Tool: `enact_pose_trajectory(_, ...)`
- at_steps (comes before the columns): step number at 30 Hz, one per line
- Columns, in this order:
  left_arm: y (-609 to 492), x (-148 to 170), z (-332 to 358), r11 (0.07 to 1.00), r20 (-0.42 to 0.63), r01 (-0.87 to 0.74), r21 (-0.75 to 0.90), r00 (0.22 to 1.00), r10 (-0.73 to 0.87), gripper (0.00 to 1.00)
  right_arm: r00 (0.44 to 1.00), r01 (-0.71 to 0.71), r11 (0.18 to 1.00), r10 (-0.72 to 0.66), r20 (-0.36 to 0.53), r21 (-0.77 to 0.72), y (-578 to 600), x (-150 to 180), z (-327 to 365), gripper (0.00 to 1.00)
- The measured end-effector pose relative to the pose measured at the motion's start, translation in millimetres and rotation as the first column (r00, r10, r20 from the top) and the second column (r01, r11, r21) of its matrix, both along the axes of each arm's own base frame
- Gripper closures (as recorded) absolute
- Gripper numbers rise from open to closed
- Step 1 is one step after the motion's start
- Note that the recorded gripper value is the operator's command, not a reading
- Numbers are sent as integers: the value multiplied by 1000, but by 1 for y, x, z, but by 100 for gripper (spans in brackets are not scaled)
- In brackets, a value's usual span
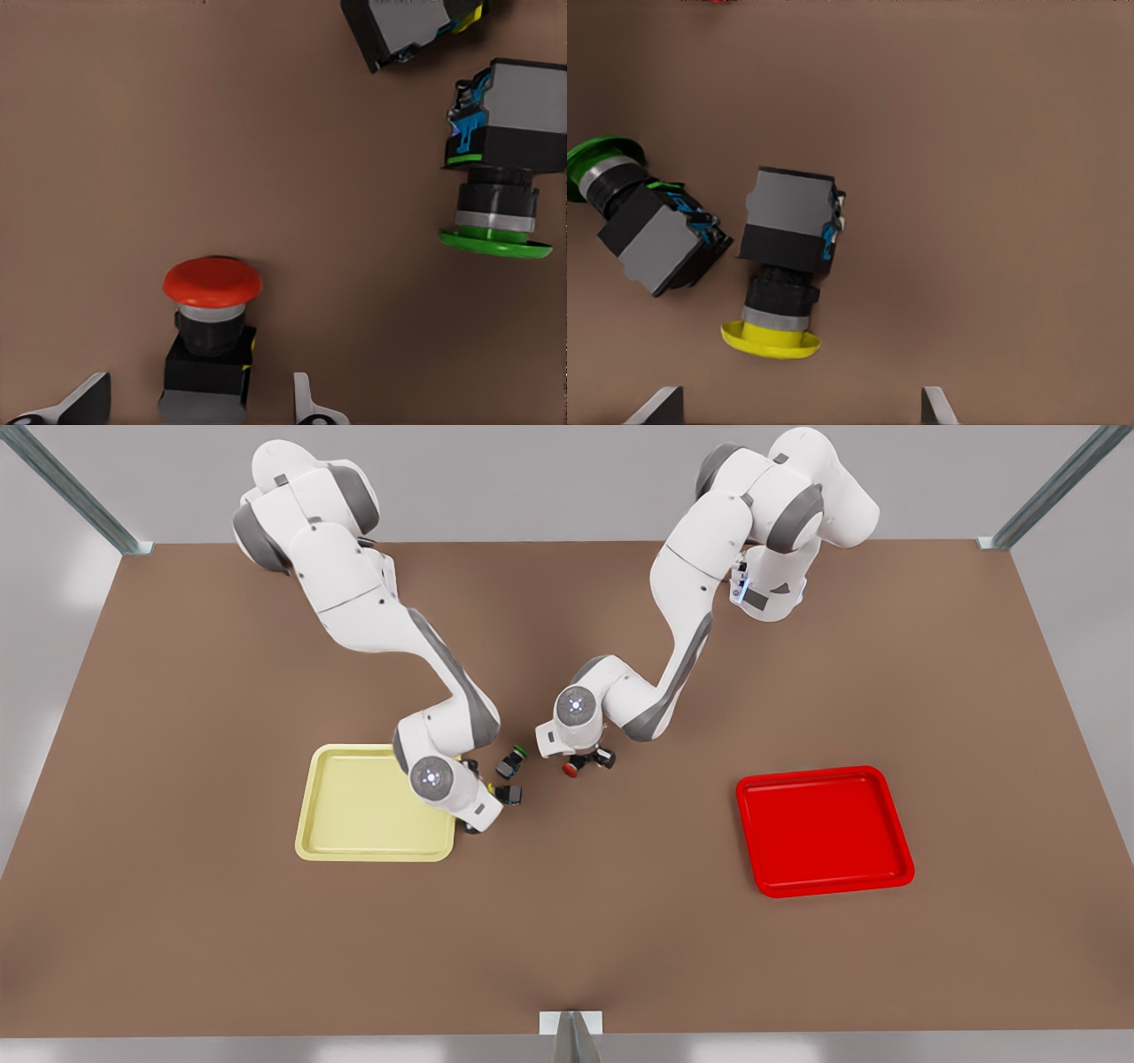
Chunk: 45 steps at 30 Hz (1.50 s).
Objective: Place the switches on the corresponding trays according to their colors
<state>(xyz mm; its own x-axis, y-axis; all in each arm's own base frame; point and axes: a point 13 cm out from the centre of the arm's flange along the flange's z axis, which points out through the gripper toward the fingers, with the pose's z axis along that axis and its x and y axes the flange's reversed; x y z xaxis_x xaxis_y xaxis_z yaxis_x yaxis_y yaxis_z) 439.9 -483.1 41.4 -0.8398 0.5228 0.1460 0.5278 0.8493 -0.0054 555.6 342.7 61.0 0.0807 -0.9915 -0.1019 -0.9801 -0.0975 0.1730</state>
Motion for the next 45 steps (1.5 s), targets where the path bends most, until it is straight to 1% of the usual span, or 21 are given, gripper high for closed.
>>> enact_pose_trajectory(6,-1,-5,-3,1000,-3,9,1,1000,-9,0,999,-12,999,11,44,34,20,-2,-3,0)
enact_pose_trajectory(8,0,-8,-5,1000,-6,13,4,1000,-13,3,999,-24,999,23,36,29,22,-14,-10,0)
enact_pose_trajectory(9,-1,-9,-6,1000,-7,15,5,1000,-15,7,999,-27,999,26,28,24,20,-19,-15,0)
enact_pose_trajectory(11,-1,-11,-6,1000,-8,18,6,1000,-18,28,999,-32,999,31,26,22,20,-24,-18,0)
enact_pose_trajectory(13,-1,-11,-6,1000,-8,18,6,1000,-18,40,999,-34,999,34,17,14,16,-32,-26,0)
enact_pose_trajectory(15,-1,-10,-6,1000,-7,17,6,1000,-17,57,999,-35,999,35,17,12,14,-35,-31,0)
enact_pose_trajectory(21,0,-8,0,1000,-1,7,11,1000,-7,62,998,-41,999,40,43,24,19,-29,-27,0)
enact_pose_trajectory(23,4,-2,10,1000,3,-4,8,1000,4,62,998,-43,999,41,53,29,22,-26,-24,0)
enact_pose_trajectory(24,14,10,30,1000,9,-28,0,1000,28,62,997,-44,999,42,59,32,24,-24,-22,1)
enact_pose_trajectory(26,60,51,78,993,18,-116,-16,993,116,62,997,-49,998,47,67,36,28,-23,-21,7)
enact_pose_trajectory(28,153,105,124,965,29,-261,-13,965,261,62,996,-53,998,50,74,38,31,-23,-21,10)
enact_pose_trajectory(30,280,140,149,903,49,-428,43,903,426,62,995,-56,998,52,81,41,33,-22,-20,24)
enact_pose_trajectory(31,349,152,155,856,56,-512,69,859,509,62,995,-57,997,53,84,42,34,-22,-20,26)
enact_pose_trajectory(34,471,156,143,761,40,-639,115,768,639,62,994,-58,997,53,91,44,34,-20,-19,32)
enact_pose_trajectory(35,483,156,135,754,34,-645,123,762,647,62,994,-58,997,54,93,45,35,-20,-19,34)
enact_pose_trajectory(36,487,157,127,753,30,-646,124,761,648,62,994,-59,997,54,95,45,35,-19,-19,43)
enact_pose_trajectory(37,489,159,117,756,27,-642,127,764,645,61,994,-59,997,54,97,45,35,-19,-19,44)
enact_pose_trajectory(38,490,160,108,759,23,-640,125,766,642,46,994,-60,997,55,98,45,35,-18,-18,46)
enact_pose_trajectory(39,492,162,101,759,19,-640,118,766,642,0,994,-60,997,56,99,46,35,-18,-18,47)
enact_pose_trajectory(44,481,176,101,790,23,-611,57,792,610,0,993,-60,997,56,101,46,33,-16,-18,47)
enact_pose_trajectory(45,467,203,138,811,62,-585,20,810,583,0,993,-60,997,55,100,45,32,-16,-18,47)
